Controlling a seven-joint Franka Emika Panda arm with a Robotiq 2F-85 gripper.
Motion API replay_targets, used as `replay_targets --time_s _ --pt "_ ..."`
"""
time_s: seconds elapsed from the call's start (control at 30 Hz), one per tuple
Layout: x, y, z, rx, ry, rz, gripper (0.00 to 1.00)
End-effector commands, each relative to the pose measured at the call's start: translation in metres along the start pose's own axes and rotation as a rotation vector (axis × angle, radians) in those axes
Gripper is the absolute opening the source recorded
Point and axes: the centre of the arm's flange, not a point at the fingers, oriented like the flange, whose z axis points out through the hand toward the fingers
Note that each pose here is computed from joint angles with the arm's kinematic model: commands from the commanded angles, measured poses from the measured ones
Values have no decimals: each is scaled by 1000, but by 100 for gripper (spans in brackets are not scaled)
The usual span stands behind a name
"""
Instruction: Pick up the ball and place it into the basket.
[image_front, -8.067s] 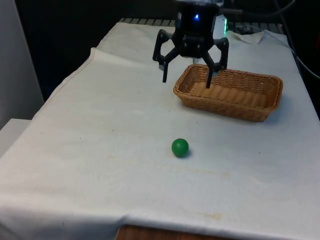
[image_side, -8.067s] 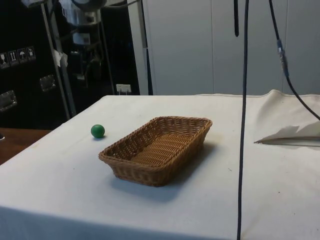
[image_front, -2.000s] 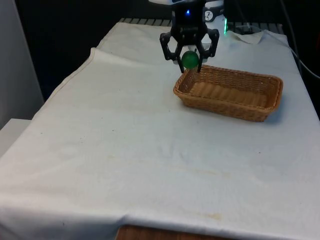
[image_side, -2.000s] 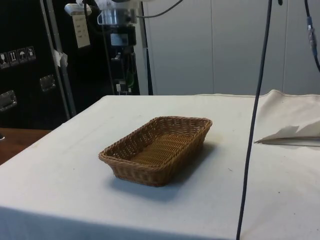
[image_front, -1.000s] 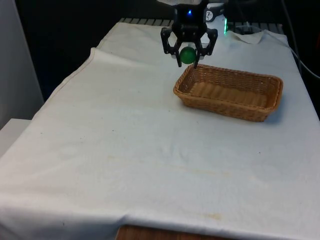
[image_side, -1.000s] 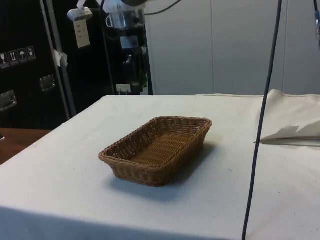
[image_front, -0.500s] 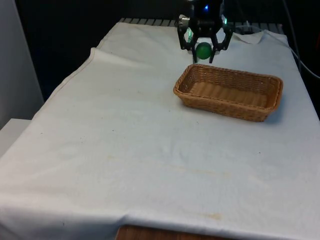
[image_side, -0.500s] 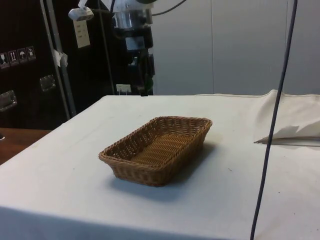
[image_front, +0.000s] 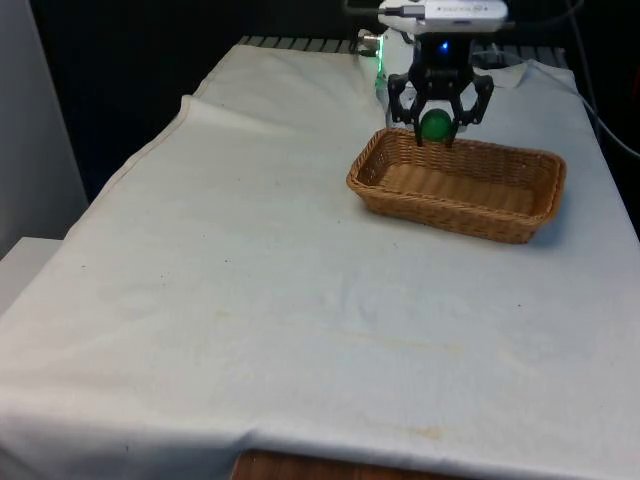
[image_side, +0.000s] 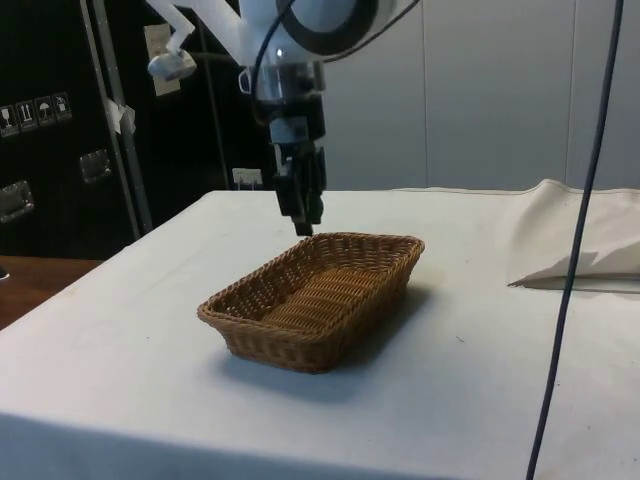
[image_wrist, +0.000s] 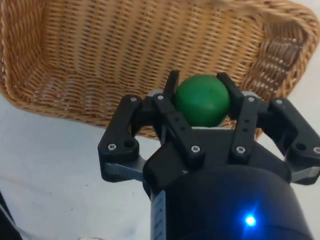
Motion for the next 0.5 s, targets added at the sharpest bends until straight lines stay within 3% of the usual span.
replay_targets --time_s 0.0,0.1,0.37,0.4,0.47 --pt "-2 -4 5 3 9 8 0" --pt "-5 -6 10 -3 3 9 0" --pt "-20 -27 39 1 27 43 0" --pt "-17 -22 33 -6 15 33 0" --pt "-22 -29 41 2 29 45 0"
